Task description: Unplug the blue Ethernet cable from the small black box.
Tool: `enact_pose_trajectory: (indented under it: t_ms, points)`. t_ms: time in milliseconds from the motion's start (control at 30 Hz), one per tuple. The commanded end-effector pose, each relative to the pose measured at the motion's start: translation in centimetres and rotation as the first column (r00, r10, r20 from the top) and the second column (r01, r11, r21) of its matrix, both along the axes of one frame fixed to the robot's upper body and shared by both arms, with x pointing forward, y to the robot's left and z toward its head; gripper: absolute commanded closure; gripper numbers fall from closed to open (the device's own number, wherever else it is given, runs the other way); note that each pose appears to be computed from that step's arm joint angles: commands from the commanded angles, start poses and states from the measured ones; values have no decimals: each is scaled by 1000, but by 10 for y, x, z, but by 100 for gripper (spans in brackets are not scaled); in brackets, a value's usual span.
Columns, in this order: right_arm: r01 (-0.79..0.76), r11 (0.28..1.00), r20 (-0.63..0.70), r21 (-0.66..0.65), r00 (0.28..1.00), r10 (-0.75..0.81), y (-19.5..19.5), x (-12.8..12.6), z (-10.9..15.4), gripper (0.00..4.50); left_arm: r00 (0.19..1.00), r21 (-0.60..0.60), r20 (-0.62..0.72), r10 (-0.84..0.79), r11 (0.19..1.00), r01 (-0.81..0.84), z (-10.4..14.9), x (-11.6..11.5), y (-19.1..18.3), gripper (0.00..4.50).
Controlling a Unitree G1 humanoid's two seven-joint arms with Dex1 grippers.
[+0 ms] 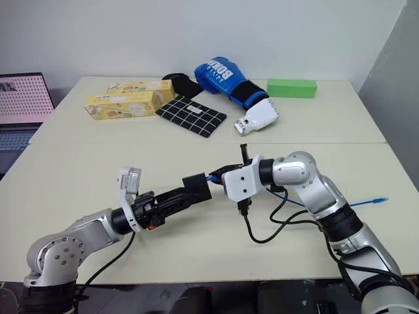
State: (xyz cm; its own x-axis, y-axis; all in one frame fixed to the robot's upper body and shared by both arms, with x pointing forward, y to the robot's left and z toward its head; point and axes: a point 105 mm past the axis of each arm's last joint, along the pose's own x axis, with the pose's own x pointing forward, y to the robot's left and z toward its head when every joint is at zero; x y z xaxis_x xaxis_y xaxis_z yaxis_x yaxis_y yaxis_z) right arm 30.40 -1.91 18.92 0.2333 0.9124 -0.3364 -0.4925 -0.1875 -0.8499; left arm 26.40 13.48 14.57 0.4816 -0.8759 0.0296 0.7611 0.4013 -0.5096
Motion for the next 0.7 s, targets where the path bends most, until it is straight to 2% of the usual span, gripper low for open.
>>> enact_pose_trajectory:
  t_ms: [33, 200, 367, 433, 533, 600, 667, 700]
  points:
    - [-38, 999, 67, 24, 997, 36, 6, -7, 16, 431, 999, -14, 35, -20, 1000, 20, 5, -1, -4, 257]
    - [-47, 999, 86, 26, 995, 44, 7, -8, 16, 431, 1000, -6, 26, -17, 1000, 17, 2, 0, -3, 361]
    - [-66, 997, 131, -33, 989, 70, 4, -10, 9, 431, 1000, 32, 23, -20, 999, 19, -2, 0, -1, 371]
    - [-66, 997, 140, -27, 988, 69, 2, -10, 11, 361, 1000, 39, 20, -19, 999, 18, -3, 0, 1, 371]
    - [-66, 998, 134, -20, 989, 69, -2, -11, 15, 295, 999, 48, 27, -24, 999, 23, -2, 1, 3, 371]
    - [-71, 997, 67, -4, 995, 71, -6, -14, 16, 247, 999, 73, 48, -20, 997, 16, -2, 5, 5, 371]
    - [-69, 998, -12, 13, 998, 69, -10, -16, 14, 227, 996, 129, 77, -44, 991, 34, -5, 6, 4, 371]
    - [-55, 997, -108, 55, 992, 61, -12, -17, 14, 227, 994, 141, 86, -62, 989, 50, -6, 6, 2, 371]
